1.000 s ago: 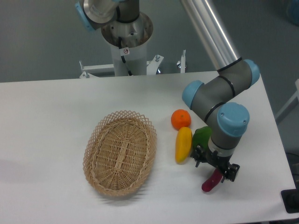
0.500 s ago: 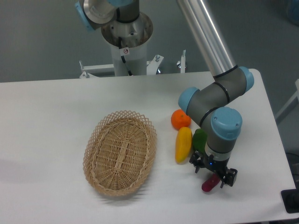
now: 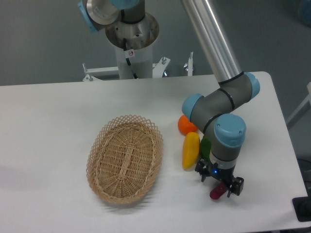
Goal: Pick up the sweet potato from the table
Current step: 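Close the gripper around the purple sweet potato, then lift the held sweet potato up off the table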
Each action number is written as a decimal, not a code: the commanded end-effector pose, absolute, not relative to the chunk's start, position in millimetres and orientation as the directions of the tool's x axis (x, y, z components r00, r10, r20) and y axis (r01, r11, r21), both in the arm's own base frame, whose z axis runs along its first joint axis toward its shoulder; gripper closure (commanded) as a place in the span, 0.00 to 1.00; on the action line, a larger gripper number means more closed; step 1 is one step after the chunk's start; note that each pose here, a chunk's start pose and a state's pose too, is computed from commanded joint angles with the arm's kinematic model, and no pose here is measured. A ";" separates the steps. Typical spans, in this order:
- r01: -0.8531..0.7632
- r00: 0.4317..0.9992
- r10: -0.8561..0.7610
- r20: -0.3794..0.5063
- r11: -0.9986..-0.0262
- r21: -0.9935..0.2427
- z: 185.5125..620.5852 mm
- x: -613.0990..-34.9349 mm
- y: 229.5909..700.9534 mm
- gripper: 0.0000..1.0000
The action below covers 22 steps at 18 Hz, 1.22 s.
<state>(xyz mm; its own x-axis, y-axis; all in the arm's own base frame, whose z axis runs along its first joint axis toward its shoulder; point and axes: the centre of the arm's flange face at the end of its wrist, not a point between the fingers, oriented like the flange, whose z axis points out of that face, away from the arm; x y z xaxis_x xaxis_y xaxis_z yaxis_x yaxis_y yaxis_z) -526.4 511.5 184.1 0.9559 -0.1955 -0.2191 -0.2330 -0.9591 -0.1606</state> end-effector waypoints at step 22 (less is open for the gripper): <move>-0.284 0.926 -0.208 -0.315 -0.934 -0.216 274.2 -541.8 499.0 0.60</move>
<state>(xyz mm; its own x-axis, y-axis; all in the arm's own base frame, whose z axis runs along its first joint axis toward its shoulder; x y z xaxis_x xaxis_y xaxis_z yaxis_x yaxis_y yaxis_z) -541.8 499.0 274.2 0.9260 -0.2084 -0.3148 -0.2837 -0.9343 -0.2159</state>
